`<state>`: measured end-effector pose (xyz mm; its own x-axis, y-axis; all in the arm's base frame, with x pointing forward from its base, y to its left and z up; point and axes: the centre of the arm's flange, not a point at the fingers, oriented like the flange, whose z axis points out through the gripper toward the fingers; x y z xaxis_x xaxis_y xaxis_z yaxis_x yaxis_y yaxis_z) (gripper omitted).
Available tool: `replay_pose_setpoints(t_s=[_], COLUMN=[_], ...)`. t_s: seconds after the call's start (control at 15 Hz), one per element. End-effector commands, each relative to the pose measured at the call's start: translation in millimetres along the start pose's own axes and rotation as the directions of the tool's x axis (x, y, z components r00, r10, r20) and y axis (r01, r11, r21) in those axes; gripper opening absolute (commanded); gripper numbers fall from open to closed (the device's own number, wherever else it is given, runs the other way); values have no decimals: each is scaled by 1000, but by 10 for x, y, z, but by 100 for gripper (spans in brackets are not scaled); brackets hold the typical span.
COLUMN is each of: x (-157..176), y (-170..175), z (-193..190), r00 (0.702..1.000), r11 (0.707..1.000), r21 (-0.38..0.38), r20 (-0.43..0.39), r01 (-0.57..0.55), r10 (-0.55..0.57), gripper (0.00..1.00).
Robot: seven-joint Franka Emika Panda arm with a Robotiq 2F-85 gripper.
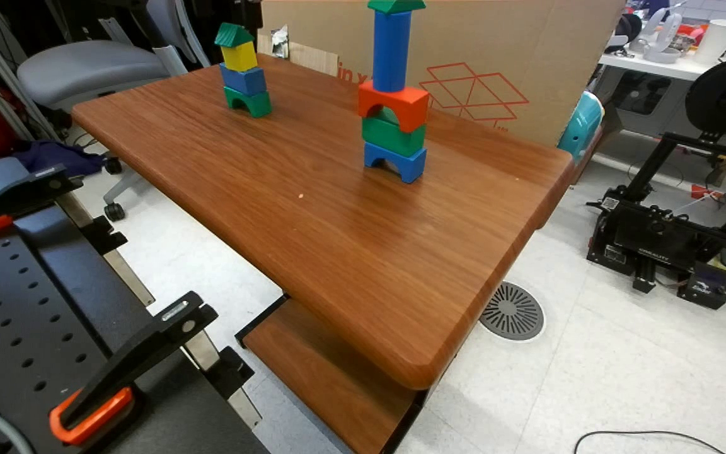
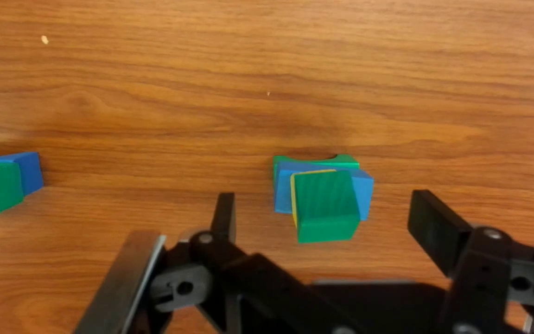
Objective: Pick up the triangular block and put it on the table
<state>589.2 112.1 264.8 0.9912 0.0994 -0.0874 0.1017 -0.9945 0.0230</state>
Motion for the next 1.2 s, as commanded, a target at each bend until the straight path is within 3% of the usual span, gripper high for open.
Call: replay_pose_setpoints(t_s=[0.0, 0.47, 0.8, 1.13], x=[155, 134, -8, -396], y=[-65, -140, -130, -187], z=[24, -5, -115, -200], r00=[1000, 1000, 1000, 998], r11=[999, 999, 999, 996], r21=[-32, -46, -40, -74], r20=[7, -4, -25, -39], r01=[2, 15, 14, 43], r10=[-2, -15, -15, -46], gripper=[64, 10, 8, 8])
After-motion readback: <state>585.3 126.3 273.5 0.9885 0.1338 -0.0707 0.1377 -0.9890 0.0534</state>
